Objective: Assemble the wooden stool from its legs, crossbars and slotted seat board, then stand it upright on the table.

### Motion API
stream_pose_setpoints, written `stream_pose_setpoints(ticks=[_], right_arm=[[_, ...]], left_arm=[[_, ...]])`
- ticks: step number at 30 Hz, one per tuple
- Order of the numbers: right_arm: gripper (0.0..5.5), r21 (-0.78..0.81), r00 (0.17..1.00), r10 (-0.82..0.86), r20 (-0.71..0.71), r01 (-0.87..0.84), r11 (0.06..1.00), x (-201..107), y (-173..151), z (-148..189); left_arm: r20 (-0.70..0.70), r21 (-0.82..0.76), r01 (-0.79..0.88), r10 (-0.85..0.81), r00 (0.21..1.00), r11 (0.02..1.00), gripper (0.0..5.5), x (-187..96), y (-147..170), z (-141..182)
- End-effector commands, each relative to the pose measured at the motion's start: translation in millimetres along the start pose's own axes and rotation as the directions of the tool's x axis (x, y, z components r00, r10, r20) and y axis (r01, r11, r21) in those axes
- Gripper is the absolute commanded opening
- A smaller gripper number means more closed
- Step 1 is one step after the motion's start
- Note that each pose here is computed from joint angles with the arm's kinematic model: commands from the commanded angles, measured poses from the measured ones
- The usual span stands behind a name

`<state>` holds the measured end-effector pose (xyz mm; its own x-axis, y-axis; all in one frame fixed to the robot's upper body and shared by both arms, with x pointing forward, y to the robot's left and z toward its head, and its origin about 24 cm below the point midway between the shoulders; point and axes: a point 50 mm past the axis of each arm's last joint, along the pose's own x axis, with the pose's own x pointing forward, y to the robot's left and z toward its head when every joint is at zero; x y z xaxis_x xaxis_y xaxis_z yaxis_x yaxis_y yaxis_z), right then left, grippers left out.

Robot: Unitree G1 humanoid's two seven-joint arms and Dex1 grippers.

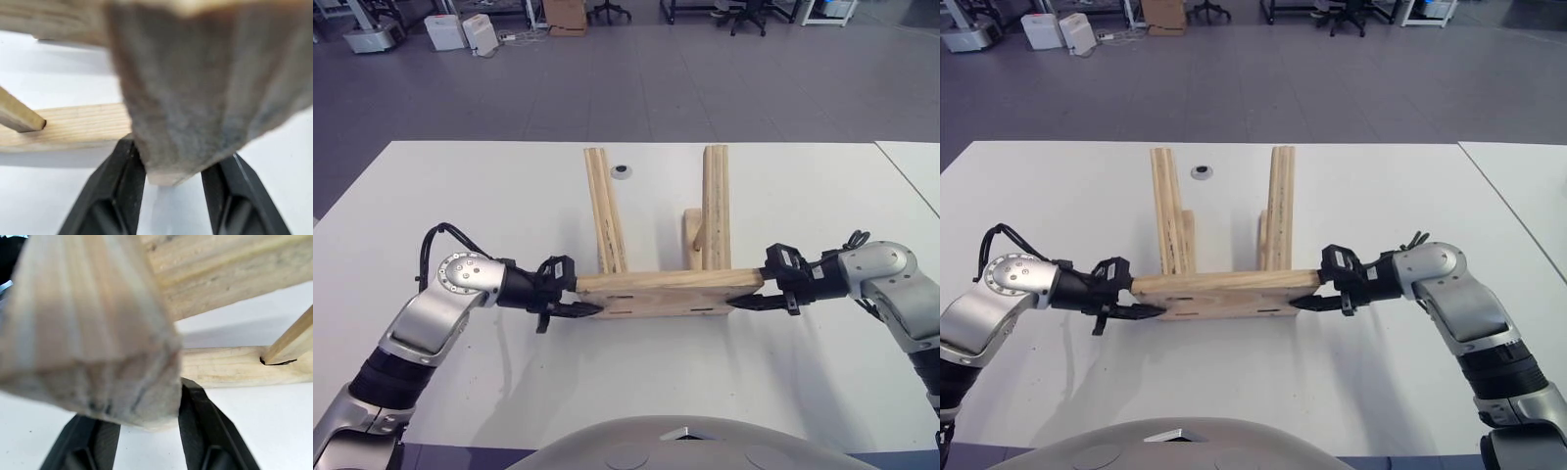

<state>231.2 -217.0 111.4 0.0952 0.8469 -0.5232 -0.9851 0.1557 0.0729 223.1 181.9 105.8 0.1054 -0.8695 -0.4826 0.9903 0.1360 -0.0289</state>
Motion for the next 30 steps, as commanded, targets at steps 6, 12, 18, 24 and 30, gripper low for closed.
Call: stream_pose_setpoints(ticks=[6,12,18,24,30], right_arm=[[1.55,0.354,0.811,0.400,0.427,-0.556,0.752,-100,0,189],[1.33,0.454,0.600,0.560,0.571,-0.799,0.394,-93,8,196],[1.82,0.725,0.715,0.327,0.618,-0.679,0.115,-60,6,87],[3.05,0.840,0.855,0.068,0.514,-0.518,0.160,-56,12,28],[3.93,0.846,0.816,-0.344,0.464,-0.293,0.445,-95,6,15]], left_arm=[[0.485,-0.321,0.628,-0.446,0.752,0.709,1.47,-81,15,165],[0.597,-0.491,0.798,-0.532,0.600,0.349,1.30,-108,9,185],[0.473,-0.818,0.542,-0.311,0.825,0.194,1.30,-84,18,97],[0.336,-0.896,0.355,-0.116,0.935,0.267,2.56,-70,19,50],[0.310,-0.862,0.156,0.258,0.915,0.483,3.58,-119,27,46]])
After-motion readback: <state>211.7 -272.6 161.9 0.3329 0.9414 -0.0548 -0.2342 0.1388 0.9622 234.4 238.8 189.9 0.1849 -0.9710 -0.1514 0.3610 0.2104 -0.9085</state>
